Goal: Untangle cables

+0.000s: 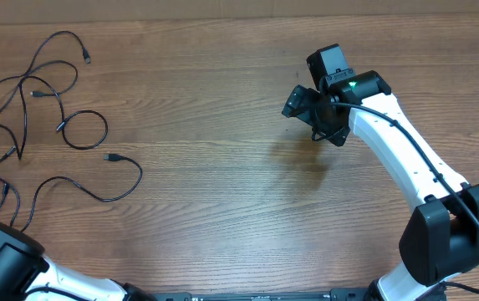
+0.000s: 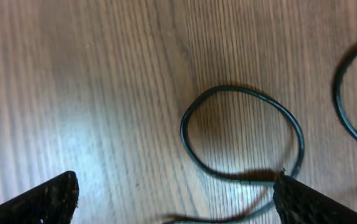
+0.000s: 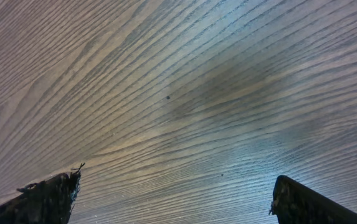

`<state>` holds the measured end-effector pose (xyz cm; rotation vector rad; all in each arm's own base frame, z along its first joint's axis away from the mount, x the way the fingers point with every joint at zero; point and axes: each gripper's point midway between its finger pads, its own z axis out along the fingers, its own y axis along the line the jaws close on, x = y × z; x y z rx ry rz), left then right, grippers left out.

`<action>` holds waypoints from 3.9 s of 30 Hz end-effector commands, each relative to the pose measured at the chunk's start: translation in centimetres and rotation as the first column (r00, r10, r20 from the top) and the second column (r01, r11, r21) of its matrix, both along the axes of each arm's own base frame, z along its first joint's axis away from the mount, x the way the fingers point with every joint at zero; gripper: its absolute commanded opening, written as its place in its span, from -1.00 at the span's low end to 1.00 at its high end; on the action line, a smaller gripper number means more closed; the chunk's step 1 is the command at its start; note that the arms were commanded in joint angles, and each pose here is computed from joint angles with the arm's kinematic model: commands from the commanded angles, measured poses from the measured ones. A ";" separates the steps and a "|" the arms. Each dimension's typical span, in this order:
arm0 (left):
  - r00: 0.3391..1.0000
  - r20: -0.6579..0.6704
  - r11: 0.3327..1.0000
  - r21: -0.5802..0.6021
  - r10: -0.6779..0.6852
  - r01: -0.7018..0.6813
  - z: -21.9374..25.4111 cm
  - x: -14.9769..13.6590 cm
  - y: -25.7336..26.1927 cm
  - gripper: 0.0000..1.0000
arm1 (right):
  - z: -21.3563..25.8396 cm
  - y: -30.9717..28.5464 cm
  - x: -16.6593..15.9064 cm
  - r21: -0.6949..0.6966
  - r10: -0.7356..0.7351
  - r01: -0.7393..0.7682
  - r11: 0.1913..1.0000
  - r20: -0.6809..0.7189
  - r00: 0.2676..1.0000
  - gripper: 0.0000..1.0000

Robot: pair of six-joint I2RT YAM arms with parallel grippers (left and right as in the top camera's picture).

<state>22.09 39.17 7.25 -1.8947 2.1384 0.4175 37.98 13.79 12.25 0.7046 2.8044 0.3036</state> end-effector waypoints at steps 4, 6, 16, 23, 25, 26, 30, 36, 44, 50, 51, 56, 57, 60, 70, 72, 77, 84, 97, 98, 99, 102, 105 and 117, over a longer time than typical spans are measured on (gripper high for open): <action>1.000 -0.018 0.996 -0.086 0.012 -0.013 -5.3 0.7 0.1 1.00 | 0.2 0.0 0.2 0.003 0.005 -0.005 1.000 0.010 1.000 1.00; 1.000 -0.021 0.996 -0.091 0.012 -0.014 -6.1 0.7 0.2 1.00 | 0.2 0.0 0.2 0.003 0.005 -0.005 1.000 0.012 1.000 1.00; 0.999 -0.041 0.998 -0.059 0.027 -0.029 -6.5 0.3 1.1 0.34 | 0.2 0.0 0.3 0.006 0.002 -0.002 1.000 0.016 1.000 1.00; 0.996 -0.059 0.994 -0.081 0.067 -0.072 -6.7 -1.8 1.4 -0.30 | 0.2 0.0 0.3 0.005 0.002 -0.003 1.000 0.012 1.000 1.00; 0.994 -0.061 0.992 -0.085 0.089 -0.094 -6.8 -2.7 1.8 -0.52 | 0.2 0.0 0.3 0.005 0.002 -0.002 1.000 0.012 1.000 1.00; 0.993 -0.062 0.991 -0.087 0.101 -0.106 -6.8 -3.2 1.9 -0.52 | 0.2 0.0 0.3 0.005 0.002 -0.002 1.000 0.012 1.000 1.00; 0.990 -0.031 0.985 -0.102 0.136 -0.139 -7.4 -4.0 2.1 -0.45 | 0.2 0.0 0.3 0.005 0.002 -0.002 1.000 0.013 1.000 1.00; 0.992 0.008 0.986 -0.107 0.130 -0.128 -7.5 -3.3 2.3 -0.37 | 0.2 0.0 0.3 0.006 0.002 -0.002 1.000 0.015 1.000 1.00; 0.992 0.011 0.987 -0.100 0.125 -0.123 -7.4 -3.3 2.5 -0.13 | 0.2 0.0 0.3 0.006 0.002 -0.003 1.000 0.015 1.000 1.00; 0.987 0.066 0.986 -0.081 0.149 -0.143 -3.5 -3.0 2.1 0.22 | 0.4 0.6 0.5 0.034 0.011 -0.011 0.999 0.022 1.000 1.00; 0.986 0.082 0.987 -0.077 0.145 -0.139 -3.0 -2.8 2.1 0.23 | 0.4 0.6 0.5 0.033 0.011 -0.012 0.999 0.022 1.000 1.00; 0.969 0.224 0.995 -0.029 0.100 -0.096 3.7 -1.4 1.0 0.34 | 0.2 0.4 0.2 0.027 0.014 -0.014 1.000 0.008 1.000 1.00; 0.958 0.278 0.997 -0.018 0.076 -0.074 5.4 -0.7 0.6 0.36 | 0.2 0.4 0.0 0.026 0.014 -0.014 1.000 0.001 1.000 1.00; 0.909 0.417 1.000 -0.001 0.001 0.000 9.5 1.5 -1.1 0.58 | 0.0 0.2 -0.5 0.018 0.014 -0.014 1.000 -0.022 1.000 1.00; 0.786 0.538 0.945 0.061 -0.303 0.322 18.2 8.3 -13.9 1.00 | -0.2 -0.4 -2.5 -0.009 0.031 -0.032 0.999 -0.091 0.995 1.00; 0.771 0.496 0.907 0.090 -0.399 0.412 19.1 9.7 -18.3 1.00 | 0.3 -0.6 -2.9 -0.014 0.050 -0.051 0.999 -0.092 0.994 1.00; 0.760 0.360 0.835 0.119 -0.541 0.537 19.2 10.9 -26.6 0.99 | 2.2 -0.9 -3.9 -0.010 0.060 -0.060 0.998 -0.069 0.996 1.00; 0.613 0.325 0.663 0.062 -0.720 0.746 17.9 11.9 -37.0 0.95 | 5.1 -0.2 -7.6 -0.098 0.161 -0.165 0.981 -0.046 0.986 1.00; 0.447 0.289 0.484 0.067 -0.846 0.873 17.7 11.2 -44.1 0.99 | 11.7 -0.4 -11.2 -0.144 0.340 -0.320 0.937 0.146 0.929 1.00; 0.447 0.288 0.484 0.067 -0.847 0.872 17.7 11.2 -44.1 0.99 | 12.3 -1.1 -11.2 -0.149 0.338 -0.315 0.937 0.166 0.927 1.00; 0.447 0.289 0.484 0.067 -0.847 0.873 17.7 11.2 -44.1 0.99 | 13.0 -2.1 -11.2 -0.158 0.333 -0.306 0.939 0.191 0.923 1.00; 0.447 0.289 0.484 0.067 -0.847 0.873 17.7 11.2 -44.1 0.99 | 15.5 -5.5 -12.2 -0.170 0.274 -0.235 0.957 0.271 0.923 1.00; 0.447 0.289 0.484 0.067 -0.846 0.873 17.7 11.2 -44.1 0.99 | 17.3 -7.6 -14.0 -0.167 0.226 -0.179 0.970 0.329 0.917 1.00; 0.448 0.289 0.484 0.067 -0.846 0.872 17.7 11.2 -44.1 0.99 | 21.1 -10.0 -21.0 -0.110 0.146 -0.105 0.988 0.493 0.858 1.00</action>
